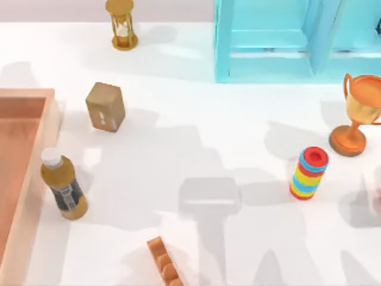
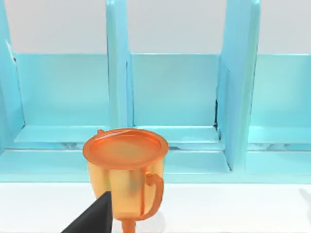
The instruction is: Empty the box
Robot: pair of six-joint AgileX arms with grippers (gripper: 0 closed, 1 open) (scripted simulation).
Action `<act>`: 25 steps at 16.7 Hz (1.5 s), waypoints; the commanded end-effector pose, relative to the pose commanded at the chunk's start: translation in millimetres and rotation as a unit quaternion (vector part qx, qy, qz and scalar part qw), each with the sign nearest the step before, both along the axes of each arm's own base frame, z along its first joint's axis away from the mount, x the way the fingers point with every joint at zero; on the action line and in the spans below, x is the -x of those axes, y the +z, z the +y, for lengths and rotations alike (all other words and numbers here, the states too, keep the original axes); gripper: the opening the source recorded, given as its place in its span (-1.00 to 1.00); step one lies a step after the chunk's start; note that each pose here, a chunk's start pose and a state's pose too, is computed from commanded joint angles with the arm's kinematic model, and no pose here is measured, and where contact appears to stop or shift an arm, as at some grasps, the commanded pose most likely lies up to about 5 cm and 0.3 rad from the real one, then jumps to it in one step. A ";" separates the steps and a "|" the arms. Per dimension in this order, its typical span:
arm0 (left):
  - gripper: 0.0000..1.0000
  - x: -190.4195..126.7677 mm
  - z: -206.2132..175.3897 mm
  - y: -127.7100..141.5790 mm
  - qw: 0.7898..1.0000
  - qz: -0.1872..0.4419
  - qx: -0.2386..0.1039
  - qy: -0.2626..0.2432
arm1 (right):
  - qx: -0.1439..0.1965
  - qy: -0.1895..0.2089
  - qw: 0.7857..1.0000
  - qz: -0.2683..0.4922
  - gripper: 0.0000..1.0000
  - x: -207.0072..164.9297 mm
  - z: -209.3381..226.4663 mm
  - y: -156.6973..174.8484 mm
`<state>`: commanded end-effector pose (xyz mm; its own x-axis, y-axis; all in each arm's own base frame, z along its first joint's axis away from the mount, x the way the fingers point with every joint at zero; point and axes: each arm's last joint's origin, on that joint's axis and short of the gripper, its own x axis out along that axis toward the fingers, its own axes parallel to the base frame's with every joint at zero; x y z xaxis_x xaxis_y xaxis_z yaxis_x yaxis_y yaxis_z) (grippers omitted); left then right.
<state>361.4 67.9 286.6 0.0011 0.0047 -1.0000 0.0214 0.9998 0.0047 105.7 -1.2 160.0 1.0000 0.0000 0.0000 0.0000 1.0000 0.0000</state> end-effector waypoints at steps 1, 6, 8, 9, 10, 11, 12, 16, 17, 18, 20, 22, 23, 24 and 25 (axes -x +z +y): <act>-1.00 0.6 -0.1 2.4 1.000 -0.001 0.000 0.000 | 0.000 0.000 1.000 0.000 1.00 0.0 0.0 0.0; -1.00 -0.7 0.2 -0.4 1.000 0.003 0.000 0.000 | 0.000 0.000 1.000 0.000 1.00 0.0 0.0 0.0; -1.00 -6.0 -11.2 -3.3 1.000 0.003 0.001 0.001 | 0.000 0.000 1.000 0.000 1.00 0.0 0.0 0.0; -1.00 -10.5 -22.0 -6.1 1.000 0.003 0.001 0.001 | 0.000 0.000 1.000 0.000 1.00 0.0 0.0 0.0; -1.00 -15.6 -35.6 -9.5 1.000 0.003 0.001 0.001 | 0.000 0.000 1.000 0.000 1.00 0.0 0.0 0.0; -1.00 -21.0 -52.2 -13.7 1.000 0.003 0.002 0.002 | 0.000 0.000 1.000 0.000 1.00 0.0 0.0 0.0; -1.00 -26.0 -71.1 -18.4 1.000 0.002 0.002 0.002 | 0.000 0.000 1.000 0.000 1.00 0.0 0.0 0.0; -1.00 -35.9 -163.7 -40.8 1.000 0.000 0.003 0.000 | 0.000 0.000 1.000 0.000 1.00 0.0 0.0 0.0; -1.00 -34.6 -188.6 -47.0 1.000 0.000 0.003 -0.001 | 0.000 0.000 1.000 0.000 1.00 0.0 0.0 0.0; -1.00 -31.8 -212.9 -53.3 1.000 -0.001 0.003 -0.001 | 0.000 0.000 1.000 0.000 1.00 0.0 0.0 0.0; -1.00 -22.5 -257.7 -65.5 1.000 -0.001 0.003 -0.002 | 0.000 0.000 1.000 0.000 1.00 0.0 0.0 0.0; -1.00 -11.2 -293.3 -76.3 1.000 -0.002 0.003 -0.001 | 0.000 0.000 1.000 0.000 1.00 0.0 0.0 0.0; -1.00 -6.1 -306.5 -80.7 1.000 -0.002 0.002 0.000 | 0.000 0.000 1.000 0.000 1.00 0.0 0.0 0.0; -1.00 -1.9 -316.3 -84.0 1.000 -0.002 0.002 0.000 | 0.000 0.000 1.000 0.000 1.00 0.0 0.0 0.0; -1.00 0.8 -322.3 -86.1 1.000 -0.002 0.002 0.000 | 0.000 0.000 1.000 0.000 1.00 0.0 0.0 0.0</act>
<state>360.6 -254.4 200.4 0.0042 0.0010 -1.0000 0.0206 0.9998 0.0011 105.7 -1.2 160.0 1.0000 0.0000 0.0000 0.0000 1.0000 0.0000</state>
